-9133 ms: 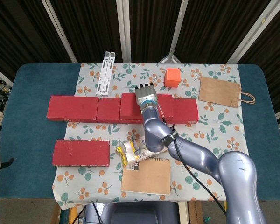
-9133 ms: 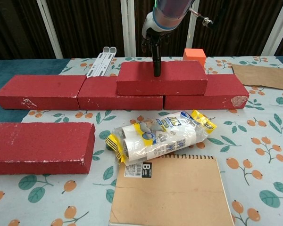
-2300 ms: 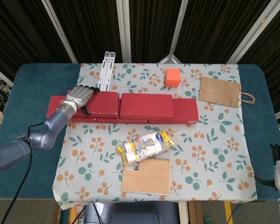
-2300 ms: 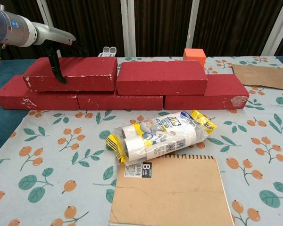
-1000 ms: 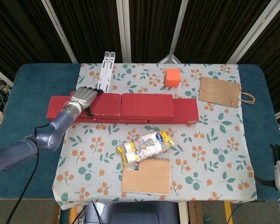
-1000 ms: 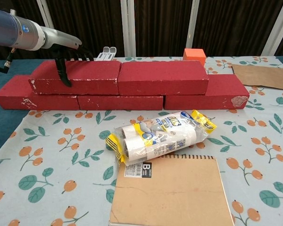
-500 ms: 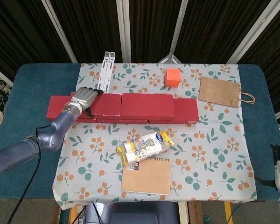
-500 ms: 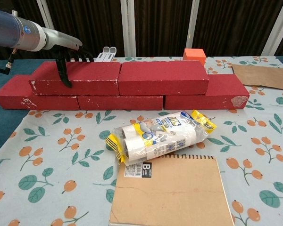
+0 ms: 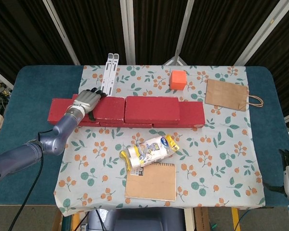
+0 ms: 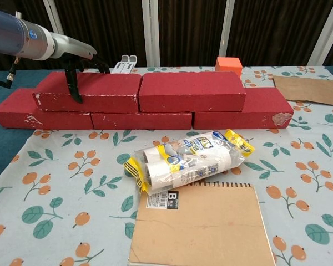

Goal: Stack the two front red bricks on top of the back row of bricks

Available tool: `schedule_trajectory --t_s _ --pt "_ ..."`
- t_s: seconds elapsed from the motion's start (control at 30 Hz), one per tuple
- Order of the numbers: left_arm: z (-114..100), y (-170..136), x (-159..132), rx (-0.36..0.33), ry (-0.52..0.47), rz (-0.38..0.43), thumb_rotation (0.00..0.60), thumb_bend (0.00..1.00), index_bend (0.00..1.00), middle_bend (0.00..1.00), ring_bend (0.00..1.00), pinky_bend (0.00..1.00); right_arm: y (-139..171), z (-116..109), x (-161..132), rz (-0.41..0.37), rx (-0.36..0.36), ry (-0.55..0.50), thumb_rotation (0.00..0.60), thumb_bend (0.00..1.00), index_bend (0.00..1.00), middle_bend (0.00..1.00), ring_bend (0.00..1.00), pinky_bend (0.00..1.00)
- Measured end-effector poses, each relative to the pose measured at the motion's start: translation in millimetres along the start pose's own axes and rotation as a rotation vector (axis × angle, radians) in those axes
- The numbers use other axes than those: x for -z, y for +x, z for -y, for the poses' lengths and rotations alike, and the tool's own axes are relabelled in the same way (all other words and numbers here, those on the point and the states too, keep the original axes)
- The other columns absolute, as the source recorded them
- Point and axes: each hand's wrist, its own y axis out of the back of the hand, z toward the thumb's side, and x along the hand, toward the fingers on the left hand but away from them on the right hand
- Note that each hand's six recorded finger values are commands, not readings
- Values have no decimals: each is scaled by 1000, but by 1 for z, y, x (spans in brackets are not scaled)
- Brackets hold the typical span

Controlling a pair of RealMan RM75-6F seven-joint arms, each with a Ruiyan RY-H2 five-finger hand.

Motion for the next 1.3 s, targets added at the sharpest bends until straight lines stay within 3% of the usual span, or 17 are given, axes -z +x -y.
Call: schedule_trajectory --t_s 0.7,0.9,1.1,1.2,1.3 --pt "-5 -7 -4 20 -27 2 600 4 71 10 0 146 1 -2 2 8 5 -3 600 63 0 35 0 0" --pt "-16 -14 -7 3 -27 8 600 2 27 0 0 106 2 -3 2 8 7 -5 600 63 0 35 0 0" --pt "-44 -37 -12 -79 -53 33 600 1 40 2 0 125 2 -3 1 -2 11 -13 600 63 0 35 0 0" --pt "-54 -63 -11 -176 -47 42 600 1 101 53 1 208 2 -3 -1 -19 8 -20 600 62 0 35 0 0" --pt "-51 -96 1 -284 -24 27 600 1 109 68 2 220 2 -4 -4 -47 13 -28 600 63 0 35 0 0"
